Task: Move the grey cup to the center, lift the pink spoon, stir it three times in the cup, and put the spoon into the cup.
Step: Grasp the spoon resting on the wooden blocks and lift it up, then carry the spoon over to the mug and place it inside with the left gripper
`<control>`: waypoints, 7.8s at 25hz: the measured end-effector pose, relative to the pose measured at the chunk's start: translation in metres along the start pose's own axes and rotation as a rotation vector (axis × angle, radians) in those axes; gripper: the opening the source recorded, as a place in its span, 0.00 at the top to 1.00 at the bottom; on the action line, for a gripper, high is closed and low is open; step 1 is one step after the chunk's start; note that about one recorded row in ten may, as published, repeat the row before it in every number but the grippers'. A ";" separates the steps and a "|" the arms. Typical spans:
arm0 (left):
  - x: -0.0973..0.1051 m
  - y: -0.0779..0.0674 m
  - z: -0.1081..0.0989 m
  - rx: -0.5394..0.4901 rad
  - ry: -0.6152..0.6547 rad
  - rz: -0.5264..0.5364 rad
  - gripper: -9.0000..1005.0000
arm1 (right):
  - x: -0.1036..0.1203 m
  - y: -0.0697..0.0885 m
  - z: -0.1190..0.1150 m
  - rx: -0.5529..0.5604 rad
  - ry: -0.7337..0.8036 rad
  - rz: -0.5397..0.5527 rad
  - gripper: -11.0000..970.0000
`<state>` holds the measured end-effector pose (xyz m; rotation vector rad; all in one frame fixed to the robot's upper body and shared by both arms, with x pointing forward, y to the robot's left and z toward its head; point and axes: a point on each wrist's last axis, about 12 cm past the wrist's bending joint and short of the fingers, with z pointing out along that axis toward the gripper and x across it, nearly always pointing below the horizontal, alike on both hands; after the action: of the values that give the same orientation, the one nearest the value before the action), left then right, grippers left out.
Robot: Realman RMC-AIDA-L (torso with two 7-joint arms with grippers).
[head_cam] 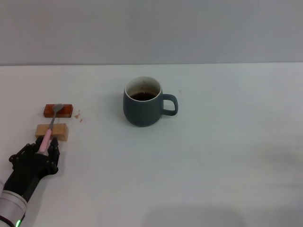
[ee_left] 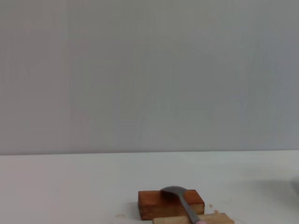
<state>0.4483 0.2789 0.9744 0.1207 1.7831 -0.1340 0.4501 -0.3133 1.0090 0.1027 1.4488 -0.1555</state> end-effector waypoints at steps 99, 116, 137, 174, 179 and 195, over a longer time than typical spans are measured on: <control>-0.167 -0.062 0.034 0.470 0.005 0.295 0.85 | 0.003 -0.036 -0.024 0.201 0.007 -0.010 0.99; -0.168 -0.069 0.048 0.456 0.087 0.343 0.85 | 0.003 -0.038 -0.024 0.201 0.008 -0.017 0.99; -0.159 -0.070 0.073 0.411 0.147 0.384 0.85 | 0.002 -0.039 -0.025 0.205 -0.005 -0.020 0.99; -0.154 -0.088 0.063 0.408 0.190 0.458 0.85 | 0.001 -0.036 -0.025 0.188 -0.014 -0.020 0.99; -0.154 -0.083 0.066 0.382 0.195 0.455 0.85 | 0.001 -0.035 -0.024 0.183 -0.014 -0.019 0.99; -0.161 -0.085 0.072 0.381 0.179 0.461 0.84 | 0.001 -0.036 -0.026 0.184 -0.010 -0.022 0.99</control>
<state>0.5386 0.1823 1.1184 0.8317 1.8424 -0.1313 0.4183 -0.3445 1.0053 0.2361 1.4240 -0.3066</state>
